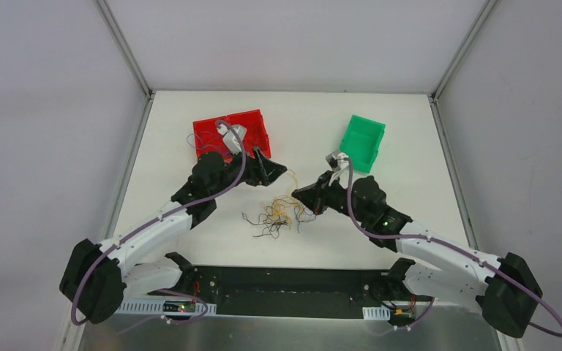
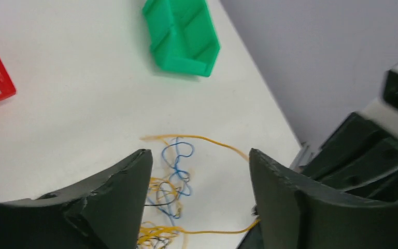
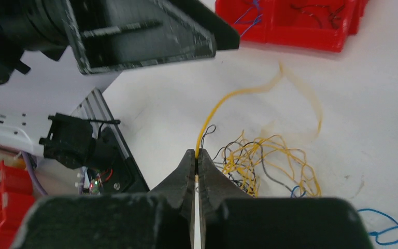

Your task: Untangle the cables

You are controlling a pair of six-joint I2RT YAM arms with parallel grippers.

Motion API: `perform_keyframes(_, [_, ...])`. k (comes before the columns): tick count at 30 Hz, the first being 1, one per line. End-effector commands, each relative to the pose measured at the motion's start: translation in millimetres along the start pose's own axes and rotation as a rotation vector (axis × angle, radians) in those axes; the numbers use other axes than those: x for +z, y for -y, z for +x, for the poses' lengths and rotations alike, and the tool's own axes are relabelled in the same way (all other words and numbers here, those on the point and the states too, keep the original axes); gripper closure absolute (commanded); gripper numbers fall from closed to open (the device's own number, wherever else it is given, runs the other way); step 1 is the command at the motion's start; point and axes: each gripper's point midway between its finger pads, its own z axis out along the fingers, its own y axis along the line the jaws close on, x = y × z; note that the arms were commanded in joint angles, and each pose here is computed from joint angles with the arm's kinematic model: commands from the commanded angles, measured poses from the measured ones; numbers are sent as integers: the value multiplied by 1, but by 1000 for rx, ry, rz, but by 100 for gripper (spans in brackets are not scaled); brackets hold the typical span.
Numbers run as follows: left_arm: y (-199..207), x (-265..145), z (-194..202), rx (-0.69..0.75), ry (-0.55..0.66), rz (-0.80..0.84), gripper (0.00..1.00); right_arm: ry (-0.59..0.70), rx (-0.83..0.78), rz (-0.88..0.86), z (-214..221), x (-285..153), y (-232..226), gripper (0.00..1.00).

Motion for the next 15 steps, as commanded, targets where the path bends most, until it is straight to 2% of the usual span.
perform_keyframes(1, [5, 20, 3, -18, -80, 10, 11, 181, 147, 67, -41, -16, 15, 100])
perform_keyframes(3, [4, 21, 7, 0, -106, 11, 6, 238, 199, 124, -49, -23, 31, 100])
perform_keyframes(7, [13, 15, 10, 92, -131, 75, 7, 338, 305, 244, -60, -37, 64, 100])
perform_keyframes(10, [19, 17, 17, 162, -172, 140, 13, 364, 352, 282, -62, -40, 77, 100])
perform_keyframes(12, [19, 17, 20, 239, -179, 164, 20, 374, 368, 300, -63, -41, 83, 100])
perform_keyframes(15, [9, 15, 23, 392, -117, 148, 23, 393, 399, 321, -65, -44, 90, 100])
